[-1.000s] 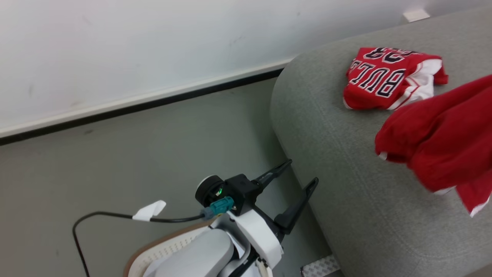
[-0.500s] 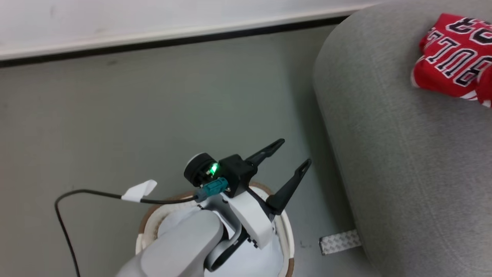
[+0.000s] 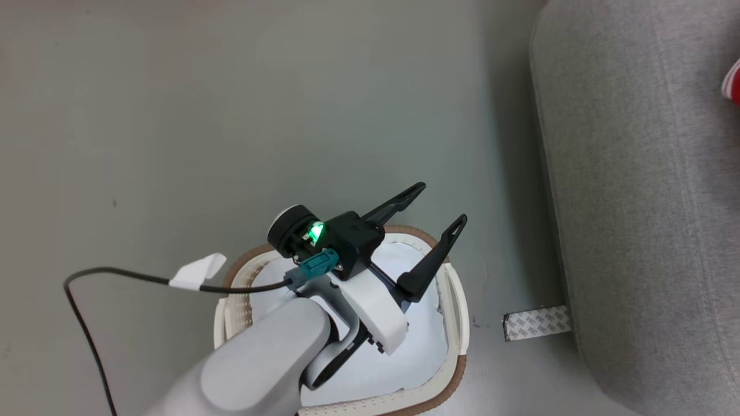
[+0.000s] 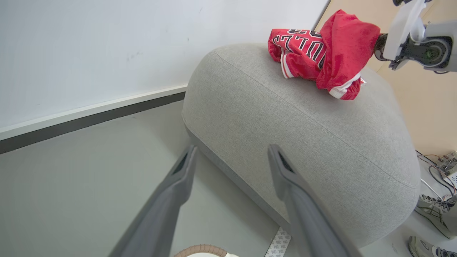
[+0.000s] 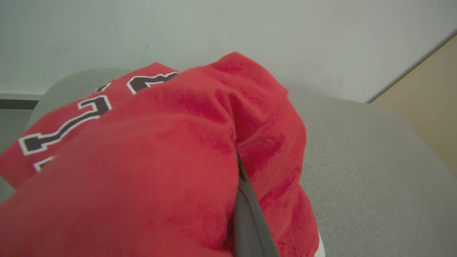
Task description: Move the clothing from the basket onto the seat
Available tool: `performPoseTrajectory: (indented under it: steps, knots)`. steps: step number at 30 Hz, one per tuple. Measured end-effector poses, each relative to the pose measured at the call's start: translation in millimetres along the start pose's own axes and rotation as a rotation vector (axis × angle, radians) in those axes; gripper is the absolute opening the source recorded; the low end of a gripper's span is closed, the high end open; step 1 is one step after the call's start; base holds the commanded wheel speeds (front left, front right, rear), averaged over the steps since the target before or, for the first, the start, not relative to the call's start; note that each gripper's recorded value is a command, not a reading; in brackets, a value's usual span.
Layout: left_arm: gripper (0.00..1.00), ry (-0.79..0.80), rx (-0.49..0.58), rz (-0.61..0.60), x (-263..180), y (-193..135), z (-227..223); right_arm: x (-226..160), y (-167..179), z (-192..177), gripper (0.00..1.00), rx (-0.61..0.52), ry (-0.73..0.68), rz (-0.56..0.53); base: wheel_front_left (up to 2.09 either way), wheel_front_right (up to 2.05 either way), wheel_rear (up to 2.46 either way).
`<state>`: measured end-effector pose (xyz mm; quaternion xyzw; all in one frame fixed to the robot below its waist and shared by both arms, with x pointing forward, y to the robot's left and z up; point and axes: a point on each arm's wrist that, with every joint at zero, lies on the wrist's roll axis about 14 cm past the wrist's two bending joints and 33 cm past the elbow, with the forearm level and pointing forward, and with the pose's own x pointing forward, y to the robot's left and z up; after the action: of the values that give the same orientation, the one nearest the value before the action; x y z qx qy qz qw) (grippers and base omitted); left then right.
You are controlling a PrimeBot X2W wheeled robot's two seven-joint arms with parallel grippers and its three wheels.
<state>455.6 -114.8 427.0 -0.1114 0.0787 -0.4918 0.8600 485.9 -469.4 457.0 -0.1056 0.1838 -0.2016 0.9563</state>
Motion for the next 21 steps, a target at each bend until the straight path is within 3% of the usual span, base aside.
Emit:
performPoseTrajectory:
  steps: [4, 9, 10, 11, 12, 13, 14, 21]
  knots:
    - [1.00, 0.009, -0.013, 0.008, 0, 5, -7, 1, 8, -37, 0.01, -0.016, 0.125, 0.006, 0.00, 0.00, 0.00]
    - [1.00, 0.005, -0.012, 0.006, 2, 6, -7, -1, 6, -47, 0.00, -0.009, 0.157, -0.003, 0.00, 0.00, 0.00]
    - [1.00, 0.001, -0.011, 0.006, 2, 6, -6, -1, 7, -46, 0.04, -0.009, 0.150, -0.001, 0.00, 0.00, 0.00]
    - [1.00, -0.001, -0.009, 0.007, 3, 6, -5, -2, 6, -45, 0.16, -0.009, 0.148, 0.000, 0.00, 0.00, 0.00]
    - [1.00, -0.003, -0.006, 0.006, 3, 6, -4, -3, 6, -43, 0.38, -0.008, 0.142, 0.000, 0.00, 0.00, 0.00]
    - [1.00, -0.005, -0.003, 0.004, 3, 5, -2, -4, 5, -41, 0.74, -0.007, 0.139, 0.000, 0.00, 0.00, 0.00]
    - [1.00, -0.009, 0.001, 0.001, 4, 3, 0, -6, 3, -40, 1.00, -0.003, 0.140, -0.002, 0.00, 0.00, 0.00]
    - [1.00, -0.030, 0.018, 0.004, -1, -10, 14, -28, -2, -39, 1.00, -0.016, 0.197, 0.026, 0.00, 0.00, 0.00]
